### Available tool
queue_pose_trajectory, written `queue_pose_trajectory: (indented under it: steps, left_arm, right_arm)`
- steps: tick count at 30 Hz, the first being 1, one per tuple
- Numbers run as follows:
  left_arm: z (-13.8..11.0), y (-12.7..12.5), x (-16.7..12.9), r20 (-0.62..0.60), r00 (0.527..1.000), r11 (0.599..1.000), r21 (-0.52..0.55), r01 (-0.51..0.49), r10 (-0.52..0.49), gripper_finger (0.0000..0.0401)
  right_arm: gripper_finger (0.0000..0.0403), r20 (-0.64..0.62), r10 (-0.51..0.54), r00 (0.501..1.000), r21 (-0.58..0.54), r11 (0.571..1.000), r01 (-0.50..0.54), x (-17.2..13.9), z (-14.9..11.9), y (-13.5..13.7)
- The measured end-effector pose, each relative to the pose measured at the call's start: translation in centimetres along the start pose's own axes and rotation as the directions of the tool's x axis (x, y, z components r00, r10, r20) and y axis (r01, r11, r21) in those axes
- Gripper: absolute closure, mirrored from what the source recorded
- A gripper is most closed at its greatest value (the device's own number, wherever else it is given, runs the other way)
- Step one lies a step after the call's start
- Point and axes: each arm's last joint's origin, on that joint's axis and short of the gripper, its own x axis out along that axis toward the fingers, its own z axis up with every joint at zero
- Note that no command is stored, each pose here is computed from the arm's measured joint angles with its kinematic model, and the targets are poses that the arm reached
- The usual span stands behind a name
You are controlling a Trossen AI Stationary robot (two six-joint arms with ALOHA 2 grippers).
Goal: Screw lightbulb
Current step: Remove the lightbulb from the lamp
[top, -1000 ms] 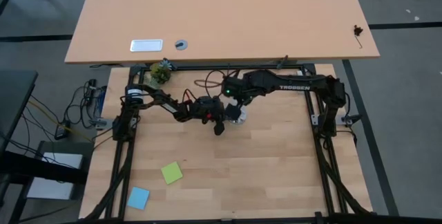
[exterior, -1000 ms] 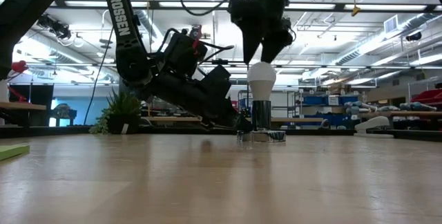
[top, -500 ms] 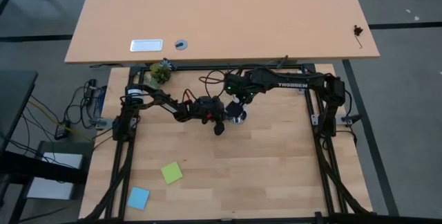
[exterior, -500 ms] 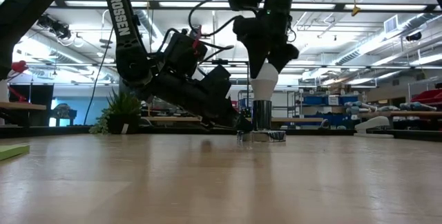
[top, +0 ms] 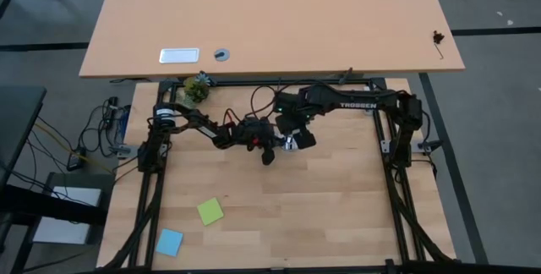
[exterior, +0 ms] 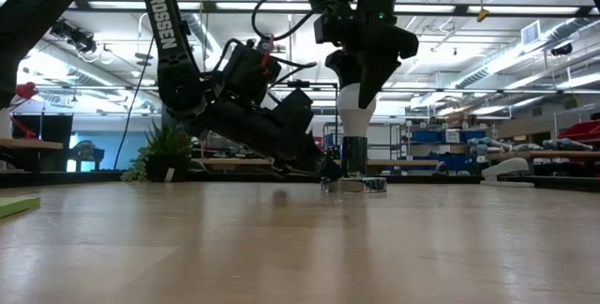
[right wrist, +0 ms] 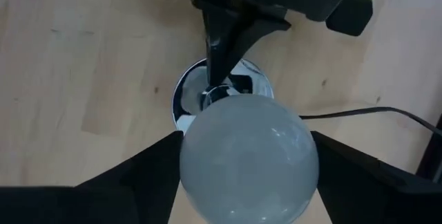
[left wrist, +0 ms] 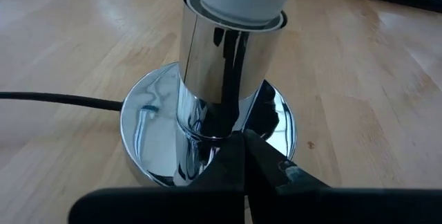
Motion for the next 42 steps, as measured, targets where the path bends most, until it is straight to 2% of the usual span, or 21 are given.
queue_pose_trajectory:
  steps: [3,6,11,13,15,18,20,23,29,34,37,39,42]
  left_arm:
    - [0.0,0.0,0.0,0.002,1.0,1.0,0.0,0.003,-0.003,0.0401]
    - [0.0,0.0,0.0,0.0,1.0,1.0,0.0,0.009,-0.009,0.0401]
    - [0.0,0.0,0.0,-0.002,1.0,1.0,0.0,0.011,-0.011,0.0401]
    - [0.0,0.0,0.0,-0.002,1.0,1.0,0.0,0.011,-0.011,0.0401]
    - [0.0,0.0,0.0,-0.002,1.0,1.0,0.0,0.011,-0.011,0.0401]
    - [0.0,-0.1,0.0,-0.002,1.0,1.0,0.0,0.012,-0.012,0.0401]
    - [0.0,-0.1,0.0,-0.002,1.0,1.0,0.0,0.012,-0.012,0.0401]
    - [0.0,-0.1,0.0,-0.002,1.0,1.0,0.0,0.012,-0.012,0.0401]
    - [0.0,-0.1,0.0,-0.001,1.0,1.0,0.0,0.011,-0.011,0.0401]
    - [0.0,-0.1,0.0,-0.001,1.0,1.0,0.0,0.011,-0.011,0.0401]
    - [0.0,-0.1,0.0,-0.001,1.0,1.0,0.0,0.011,-0.011,0.0401]
    - [0.0,-0.1,0.0,-0.001,1.0,1.0,0.0,0.011,-0.011,0.0401]
    - [0.0,-0.1,0.0,0.0,1.0,1.0,0.0,0.01,-0.01,0.0401]
  right_arm:
    - [0.0095,-0.019,-0.006,1.0,0.014,1.0,0.006,-0.4,0.4,0.6]
    - [0.0079,-0.009,-0.043,0.999,0.101,0.994,0.044,-1.0,1.1,1.0]
    - [0.0061,0.023,-0.05,0.998,0.223,0.974,0.044,-1.9,2.1,2.1]
    - [0.0057,0.026,-0.066,0.997,0.3,0.952,0.056,-2.2,2.4,2.3]
    - [0.0054,0.011,-0.098,0.995,0.453,0.888,0.083,-2.2,2.4,2.4]
    - [0.0053,-0.02,-0.099,0.995,0.696,0.713,0.085,-2.2,1.9,1.9]
    - [0.0053,-0.032,-0.099,0.995,0.767,0.636,0.088,-2.2,1.6,1.5]
    - [0.0053,-0.036,-0.109,0.993,0.81,0.579,0.093,-2.2,1.3,0.9]
    - [0.0053,-0.054,-0.071,0.996,0.85,0.52,0.083,-1.3,0.4,0.3]
    - [0.0053,-0.065,-0.032,0.997,0.852,0.518,0.072,-0.5,-0.1,0.4]
    - [0.0062,-0.063,-0.033,0.997,0.835,0.545,0.071,-0.5,-0.1,0.4]
    - [0.0076,-0.062,-0.033,0.998,0.797,0.601,0.069,-0.5,0.0,0.4]
    - [0.0104,-0.052,-0.036,0.998,0.664,0.745,0.062,-0.5,0.0,0.4]
